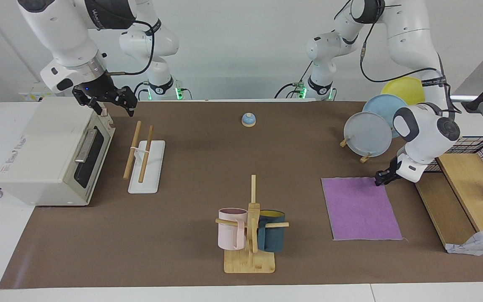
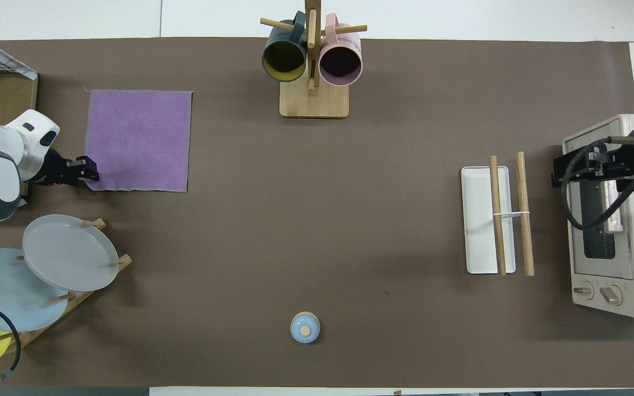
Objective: Fold towel and hang on rack
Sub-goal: 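Grasp the towel edge with the left gripper while the right gripper advances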
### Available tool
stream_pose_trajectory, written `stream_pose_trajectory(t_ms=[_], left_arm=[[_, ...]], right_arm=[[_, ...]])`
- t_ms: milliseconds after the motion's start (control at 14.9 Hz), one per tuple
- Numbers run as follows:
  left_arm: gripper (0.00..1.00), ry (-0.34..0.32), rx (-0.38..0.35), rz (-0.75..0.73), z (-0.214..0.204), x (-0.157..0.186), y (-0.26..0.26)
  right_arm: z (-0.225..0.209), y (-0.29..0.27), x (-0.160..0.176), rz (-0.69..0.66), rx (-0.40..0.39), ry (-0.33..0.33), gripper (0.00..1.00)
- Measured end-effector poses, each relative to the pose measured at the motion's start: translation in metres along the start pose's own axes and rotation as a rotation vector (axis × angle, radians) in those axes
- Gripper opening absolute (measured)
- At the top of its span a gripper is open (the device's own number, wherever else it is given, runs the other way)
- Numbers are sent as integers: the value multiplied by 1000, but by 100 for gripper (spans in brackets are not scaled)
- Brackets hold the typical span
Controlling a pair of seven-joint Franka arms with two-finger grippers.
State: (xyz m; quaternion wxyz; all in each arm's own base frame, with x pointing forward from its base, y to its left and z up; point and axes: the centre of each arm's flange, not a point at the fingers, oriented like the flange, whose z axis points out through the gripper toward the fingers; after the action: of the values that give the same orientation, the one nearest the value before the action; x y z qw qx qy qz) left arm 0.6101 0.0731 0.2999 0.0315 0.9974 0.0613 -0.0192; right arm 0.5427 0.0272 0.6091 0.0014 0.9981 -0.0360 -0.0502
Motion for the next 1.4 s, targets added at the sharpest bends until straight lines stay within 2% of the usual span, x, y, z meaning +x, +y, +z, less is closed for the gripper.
stream_pose_trajectory(t_ms=[67, 201, 268, 334, 401, 468, 535, 803, 1137, 1271, 1405], left_arm=[[34, 0, 0, 0, 0, 0, 0], [32, 0, 0, 0, 0, 0, 0], [23, 0, 0, 0, 0, 0, 0], [23, 0, 0, 0, 0, 0, 0], [19, 0, 0, 0, 0, 0, 0], [7, 0, 0, 0, 0, 0, 0], [1, -1, 0, 0, 0, 0, 0], [1, -1, -1, 14, 0, 0, 2], [1, 24, 7, 68, -15, 2, 9], [1, 47, 46, 150, -37, 2, 28], [1, 56, 110, 272, -61, -6, 70]], right_arm=[[0, -10, -1, -23, 3, 7, 100], [-1, -36, -1, -65, 31, 31, 100], [0, -47, -2, -68, 73, 35, 100], [2, -55, -2, -48, 120, 32, 100], [4, -59, -1, -5, 167, 28, 100], [7, -63, -1, 42, 210, 22, 100], [10, -67, -1, 83, 255, 17, 100], [24, -83, -6, 255, 434, -20, 100], [24, -133, -20, 514, 565, -67, 100], [26, -161, -28, 574, 600, -69, 100], [29, -184, -34, 625, 630, -70, 100]])
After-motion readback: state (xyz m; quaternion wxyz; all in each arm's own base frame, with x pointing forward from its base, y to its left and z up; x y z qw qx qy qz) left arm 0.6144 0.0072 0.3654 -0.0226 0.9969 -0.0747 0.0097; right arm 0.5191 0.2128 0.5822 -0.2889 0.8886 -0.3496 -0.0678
